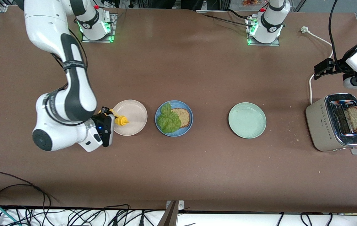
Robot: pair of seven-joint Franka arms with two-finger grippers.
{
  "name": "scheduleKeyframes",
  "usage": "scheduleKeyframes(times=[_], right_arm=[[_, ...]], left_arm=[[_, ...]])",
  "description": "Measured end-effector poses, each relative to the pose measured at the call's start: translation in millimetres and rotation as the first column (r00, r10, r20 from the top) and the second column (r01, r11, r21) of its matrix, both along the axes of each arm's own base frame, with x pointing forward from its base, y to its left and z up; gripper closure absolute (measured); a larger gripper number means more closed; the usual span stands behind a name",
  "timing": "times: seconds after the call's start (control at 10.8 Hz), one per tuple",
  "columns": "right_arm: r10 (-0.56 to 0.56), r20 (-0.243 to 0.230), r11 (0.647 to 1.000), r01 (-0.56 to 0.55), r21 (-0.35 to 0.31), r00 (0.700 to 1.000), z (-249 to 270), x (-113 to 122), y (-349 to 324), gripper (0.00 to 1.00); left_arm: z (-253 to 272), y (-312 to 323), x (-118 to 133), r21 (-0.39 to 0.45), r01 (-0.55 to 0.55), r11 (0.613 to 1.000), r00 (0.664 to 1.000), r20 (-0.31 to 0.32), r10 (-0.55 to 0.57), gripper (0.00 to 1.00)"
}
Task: Make sandwich in blue plate with both arms
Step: 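Carry the bottle over the blue plate and tilt it over the lettuce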
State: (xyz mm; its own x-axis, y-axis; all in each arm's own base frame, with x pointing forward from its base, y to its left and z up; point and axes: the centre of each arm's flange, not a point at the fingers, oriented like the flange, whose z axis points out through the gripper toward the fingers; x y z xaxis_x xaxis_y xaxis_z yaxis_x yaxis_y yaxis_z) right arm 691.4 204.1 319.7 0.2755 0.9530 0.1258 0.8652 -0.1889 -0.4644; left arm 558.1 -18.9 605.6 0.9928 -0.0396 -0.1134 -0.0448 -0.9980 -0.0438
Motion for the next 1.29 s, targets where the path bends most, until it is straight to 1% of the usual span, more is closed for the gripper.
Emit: scheduleKeyframes(times=[0.18, 0.37, 0.46, 0.65, 0.74, 0.92, 1.11, 1.2, 1.29], right_arm=[[0.058, 0.05, 0.991, -0.051, -0.124, 0.997, 3, -5, 27, 0.96], [0.122, 0.084, 0.966, -0.099, -0.239, 0.989, 3, -18, 64, 0.96], [0.138, 0.097, 0.952, -0.105, -0.289, 0.986, 4, -25, 82, 0.96], [0.154, 0.123, 0.928, -0.101, -0.359, 0.98, 6, -39, 114, 0.96], [0.178, 0.143, 0.908, -0.107, -0.405, 0.974, 7, -47, 133, 0.96], [0.247, 0.185, 0.853, -0.123, -0.506, 0.951, 10, -71, 175, 0.96], [0.324, 0.232, 0.788, -0.126, -0.602, 0.917, 12, -97, 217, 0.96], [0.364, 0.256, 0.751, -0.12, -0.649, 0.895, 14, -110, 235, 0.96], [0.398, 0.273, 0.723, -0.117, -0.681, 0.876, 15, -121, 249, 0.96]], left_arm=[[0, 0, 0, 0.0, 0.001, 1.0, 1.0, 0.0, -0.001, 0.0], [0, 0, 0, 0.0, 0.0, 1.0, 1.0, 0.001, 0.0, 0.0], [0, 0, 0, 0.0, 0.0, 1.0, 1.0, 0.001, 0.0, 0.0], [0, 0, 0, 0.0, 0.0, 1.0, 1.0, 0.001, 0.0, 0.0], [1, 0, 0, 0.0, 0.0, 1.0, 1.0, 0.001, 0.0, 0.0], [1, 0, 0, 0.0, 0.0, 1.0, 1.0, 0.002, 0.0, 0.0], [1, 0, 0, 0.0, -0.001, 1.0, 1.0, 0.002, 0.001, 0.0], [1, 1, 0, 0.0, -0.002, 1.0, 1.0, 0.002, 0.002, 0.0], [1, 1, 0, 0.0, -0.002, 1.0, 1.0, 0.002, 0.002, 0.0]])
